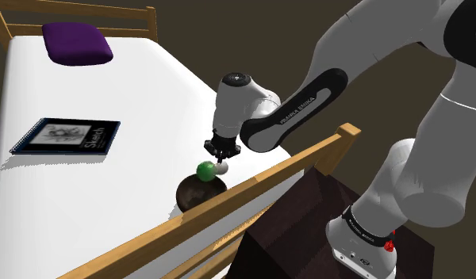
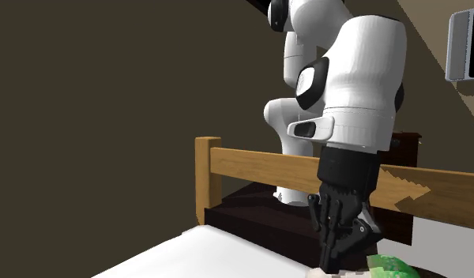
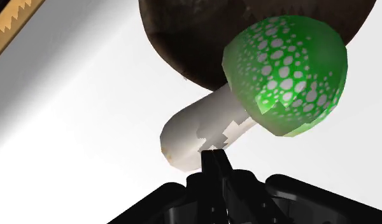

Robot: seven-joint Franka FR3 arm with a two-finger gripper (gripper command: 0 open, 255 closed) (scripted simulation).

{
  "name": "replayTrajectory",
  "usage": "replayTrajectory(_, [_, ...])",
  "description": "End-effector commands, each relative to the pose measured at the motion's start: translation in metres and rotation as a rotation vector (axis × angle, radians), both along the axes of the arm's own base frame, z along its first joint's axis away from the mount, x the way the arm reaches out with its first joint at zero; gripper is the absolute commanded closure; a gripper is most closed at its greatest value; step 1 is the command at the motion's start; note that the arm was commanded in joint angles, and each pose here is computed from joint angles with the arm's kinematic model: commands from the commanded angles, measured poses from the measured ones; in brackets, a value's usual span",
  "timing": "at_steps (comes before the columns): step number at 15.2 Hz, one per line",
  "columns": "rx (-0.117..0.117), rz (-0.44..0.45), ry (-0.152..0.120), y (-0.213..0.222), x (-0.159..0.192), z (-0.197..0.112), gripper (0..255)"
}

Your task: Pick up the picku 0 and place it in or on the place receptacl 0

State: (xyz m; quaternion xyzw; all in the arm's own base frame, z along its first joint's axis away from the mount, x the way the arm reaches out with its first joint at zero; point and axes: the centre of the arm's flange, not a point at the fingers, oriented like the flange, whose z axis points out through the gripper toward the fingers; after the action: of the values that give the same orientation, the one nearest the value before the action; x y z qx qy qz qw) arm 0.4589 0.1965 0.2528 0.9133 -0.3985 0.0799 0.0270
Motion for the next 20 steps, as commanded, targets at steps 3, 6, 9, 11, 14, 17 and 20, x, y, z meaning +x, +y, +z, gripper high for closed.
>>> replayTrajectory(3, [0.000,0.000,0.001,0.000,0.000,0.000,255])
replayTrajectory(6, [0.002,-0.069,0.016,0.005,0.002,0.002,0])
replayTrajectory(9, [0.048,-0.008,0.058,0.021,0.009,0.014,0])
replayTrajectory(11, [0.093,0.054,0.101,0.037,0.016,0.027,0])
replayTrajectory(14, [0.142,0.121,0.146,0.054,0.022,0.041,0])
replayTrajectory(17, [0.142,0.121,0.146,0.054,0.022,0.025,0])
replayTrajectory(20, [0.142,0.121,0.146,0.055,0.022,0.009,0])
